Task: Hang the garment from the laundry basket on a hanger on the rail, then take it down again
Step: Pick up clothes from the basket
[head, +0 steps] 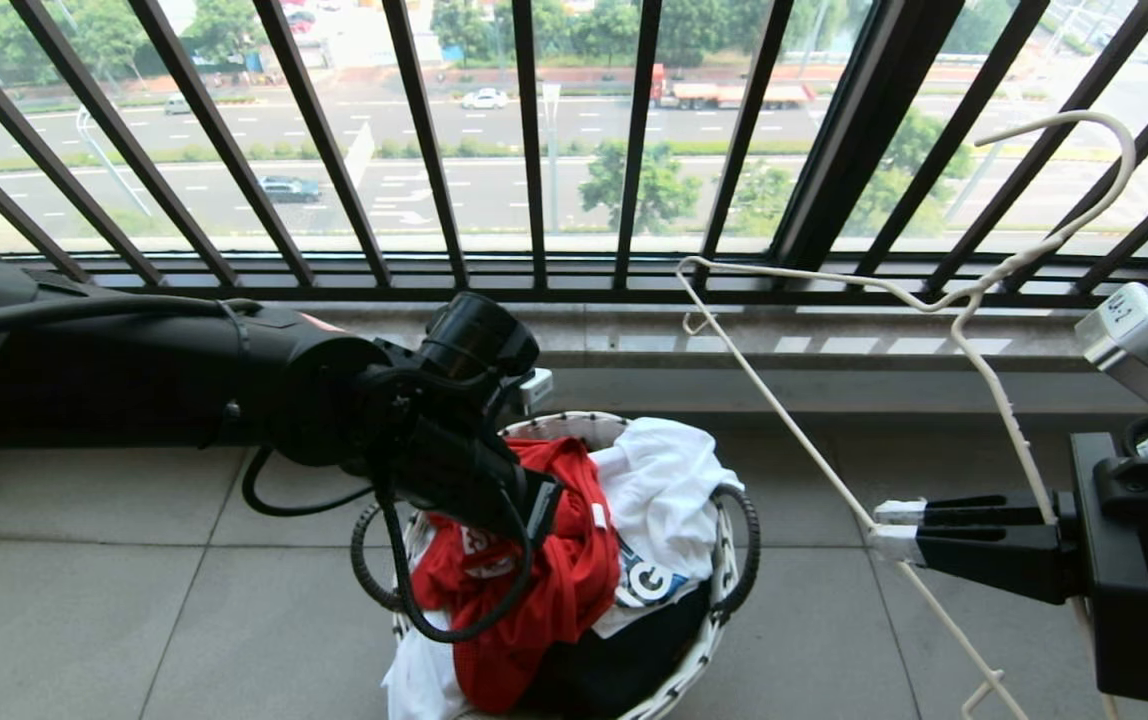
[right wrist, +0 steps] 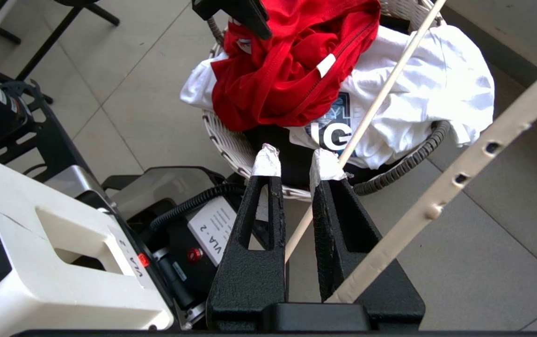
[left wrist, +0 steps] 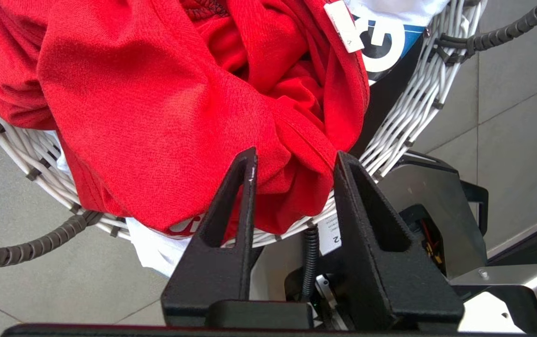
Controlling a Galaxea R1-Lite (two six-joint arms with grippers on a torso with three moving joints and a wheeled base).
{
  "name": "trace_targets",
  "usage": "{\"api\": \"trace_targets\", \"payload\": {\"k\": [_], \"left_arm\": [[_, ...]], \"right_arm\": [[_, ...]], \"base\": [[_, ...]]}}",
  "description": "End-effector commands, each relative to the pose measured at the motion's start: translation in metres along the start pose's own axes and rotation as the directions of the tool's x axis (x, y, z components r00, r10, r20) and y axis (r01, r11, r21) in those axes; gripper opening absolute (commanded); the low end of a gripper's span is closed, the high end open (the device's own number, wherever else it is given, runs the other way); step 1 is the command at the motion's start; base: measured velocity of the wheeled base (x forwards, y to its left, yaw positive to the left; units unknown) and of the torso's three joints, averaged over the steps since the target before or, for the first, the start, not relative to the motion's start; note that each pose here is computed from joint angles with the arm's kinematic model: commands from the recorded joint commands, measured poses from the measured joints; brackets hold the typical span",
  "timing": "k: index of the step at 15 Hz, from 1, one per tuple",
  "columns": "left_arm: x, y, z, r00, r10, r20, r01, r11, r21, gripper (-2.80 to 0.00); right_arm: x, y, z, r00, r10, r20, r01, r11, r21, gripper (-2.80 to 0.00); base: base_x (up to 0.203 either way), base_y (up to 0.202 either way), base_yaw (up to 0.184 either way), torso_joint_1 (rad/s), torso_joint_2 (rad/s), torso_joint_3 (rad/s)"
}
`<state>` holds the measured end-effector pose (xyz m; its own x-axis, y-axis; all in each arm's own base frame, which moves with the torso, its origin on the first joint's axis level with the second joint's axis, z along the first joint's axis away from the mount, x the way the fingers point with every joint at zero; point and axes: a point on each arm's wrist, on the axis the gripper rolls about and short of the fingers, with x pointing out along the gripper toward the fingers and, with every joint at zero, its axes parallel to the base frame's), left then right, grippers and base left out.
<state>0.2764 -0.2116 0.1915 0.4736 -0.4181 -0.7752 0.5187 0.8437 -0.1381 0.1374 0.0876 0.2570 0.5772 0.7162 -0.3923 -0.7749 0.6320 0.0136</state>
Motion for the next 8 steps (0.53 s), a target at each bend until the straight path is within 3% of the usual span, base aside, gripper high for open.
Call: {"api": "trace_targets", "payload": {"k": [1, 4, 7, 8], "left_arm": [[0.008, -0.003, -0.001, 0.999, 0.037, -0.012, -0.037, 0.999, 0.006, 0.00], [0.030, -0.001, -0.001, 0.997, 0.080, -0.007, -0.080, 0.997, 0.007, 0.00], [0.053, 0.003, -0.005, 0.980, 0.195, -0.039, -0.194, 0.981, 0.015, 0.00], [0.053, 0.003, -0.006, 0.979, 0.199, -0.044, -0.198, 0.980, 0.023, 0.00]], "right_arm": [[0.000, 0.000, 0.000, 1.000, 0.002, 0.000, -0.002, 1.000, -0.001, -2.80], [0.000, 0.000, 0.000, 1.000, 0.004, 0.000, -0.004, 1.000, -0.001, -2.80], [0.000, 0.000, 0.000, 1.000, 0.004, -0.001, -0.004, 1.000, -0.001, -2.80], [0.000, 0.000, 0.000, 1.000, 0.004, 0.000, -0.004, 1.000, -0.001, -2.80]], "base": [[0.000, 0.000, 0.000, 0.000, 0.00, 0.000], [0.000, 0.000, 0.000, 0.000, 0.00, 0.000], [0.000, 0.000, 0.000, 0.000, 0.00, 0.000], [0.000, 0.000, 0.000, 0.000, 0.00, 0.000]]}}
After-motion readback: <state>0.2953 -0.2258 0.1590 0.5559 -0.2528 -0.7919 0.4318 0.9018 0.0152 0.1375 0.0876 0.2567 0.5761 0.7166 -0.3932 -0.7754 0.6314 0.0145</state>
